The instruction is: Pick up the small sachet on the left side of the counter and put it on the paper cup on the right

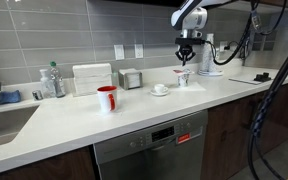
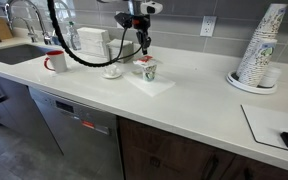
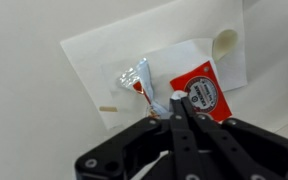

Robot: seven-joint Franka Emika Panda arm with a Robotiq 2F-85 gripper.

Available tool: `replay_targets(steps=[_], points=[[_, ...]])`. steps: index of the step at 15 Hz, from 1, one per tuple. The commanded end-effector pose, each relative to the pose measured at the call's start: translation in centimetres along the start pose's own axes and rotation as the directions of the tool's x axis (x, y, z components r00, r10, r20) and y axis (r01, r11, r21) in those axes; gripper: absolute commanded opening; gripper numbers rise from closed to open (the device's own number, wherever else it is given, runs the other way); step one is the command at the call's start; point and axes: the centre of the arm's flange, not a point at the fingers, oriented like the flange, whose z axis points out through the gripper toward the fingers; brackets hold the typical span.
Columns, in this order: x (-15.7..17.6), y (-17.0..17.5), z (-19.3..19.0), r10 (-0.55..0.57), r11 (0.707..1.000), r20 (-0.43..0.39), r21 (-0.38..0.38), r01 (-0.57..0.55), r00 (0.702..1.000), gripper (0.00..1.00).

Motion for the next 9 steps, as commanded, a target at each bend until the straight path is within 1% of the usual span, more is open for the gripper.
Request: replay_targets(steps=[1, 7, 9], points=[[0.2, 0.1, 1.2, 0.043, 0.999, -0.021, -0.002, -0.043, 0.999, 0.03], [1.3, 0.2, 1.9, 0.085, 0.996, -0.063, 0.003, -0.085, 0.994, 0.03], [1.5, 0.0, 1.9, 0.09, 0.996, -0.075, 0.012, -0.089, 0.993, 0.05]])
